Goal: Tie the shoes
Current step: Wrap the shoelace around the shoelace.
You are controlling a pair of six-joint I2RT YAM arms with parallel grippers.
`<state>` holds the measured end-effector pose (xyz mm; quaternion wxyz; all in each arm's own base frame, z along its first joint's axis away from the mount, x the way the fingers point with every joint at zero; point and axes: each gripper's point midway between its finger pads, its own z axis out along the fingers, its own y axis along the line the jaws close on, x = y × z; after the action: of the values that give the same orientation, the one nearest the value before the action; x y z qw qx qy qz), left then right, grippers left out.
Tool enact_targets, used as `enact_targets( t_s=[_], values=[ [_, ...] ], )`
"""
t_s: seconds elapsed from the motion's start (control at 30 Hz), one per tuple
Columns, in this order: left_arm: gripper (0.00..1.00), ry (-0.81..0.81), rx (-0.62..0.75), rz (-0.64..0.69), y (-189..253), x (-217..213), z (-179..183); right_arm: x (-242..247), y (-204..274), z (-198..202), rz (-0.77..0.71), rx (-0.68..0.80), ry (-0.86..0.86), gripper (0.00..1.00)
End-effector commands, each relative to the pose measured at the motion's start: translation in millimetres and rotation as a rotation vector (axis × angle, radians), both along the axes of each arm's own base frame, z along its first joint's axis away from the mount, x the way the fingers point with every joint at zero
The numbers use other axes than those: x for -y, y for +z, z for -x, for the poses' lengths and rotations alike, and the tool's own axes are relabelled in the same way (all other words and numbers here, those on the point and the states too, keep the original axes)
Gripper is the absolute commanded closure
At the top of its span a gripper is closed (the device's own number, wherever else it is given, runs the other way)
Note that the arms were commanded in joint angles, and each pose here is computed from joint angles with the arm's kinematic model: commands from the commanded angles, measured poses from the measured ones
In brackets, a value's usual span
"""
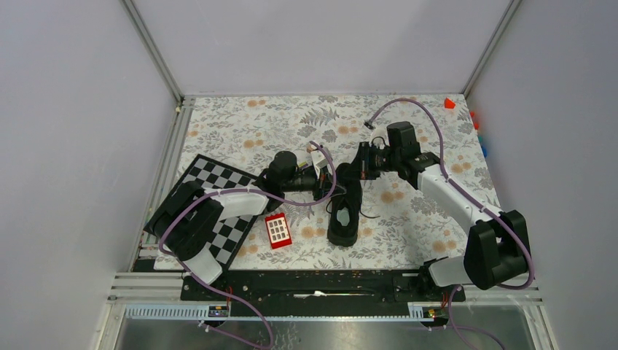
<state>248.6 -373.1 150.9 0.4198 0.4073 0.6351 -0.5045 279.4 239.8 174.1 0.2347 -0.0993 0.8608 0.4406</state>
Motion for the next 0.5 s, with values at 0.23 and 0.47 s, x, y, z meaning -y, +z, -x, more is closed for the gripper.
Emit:
enact_targets(
  t_s=[0.23, 0.47],
  values=[
    [1.0, -0.053, 0.077, 0.025, 23.5, -0.3, 6.5, 0.8, 26.5, -4.1, -0.062, 0.102, -0.045, 1.0],
    [1.0, -0.077, 0.071, -0.001, 18.6, -1.1, 10.4, 7.2, 22.5, -3.8, -0.062, 0.131, -0.102, 1.0]
  ],
)
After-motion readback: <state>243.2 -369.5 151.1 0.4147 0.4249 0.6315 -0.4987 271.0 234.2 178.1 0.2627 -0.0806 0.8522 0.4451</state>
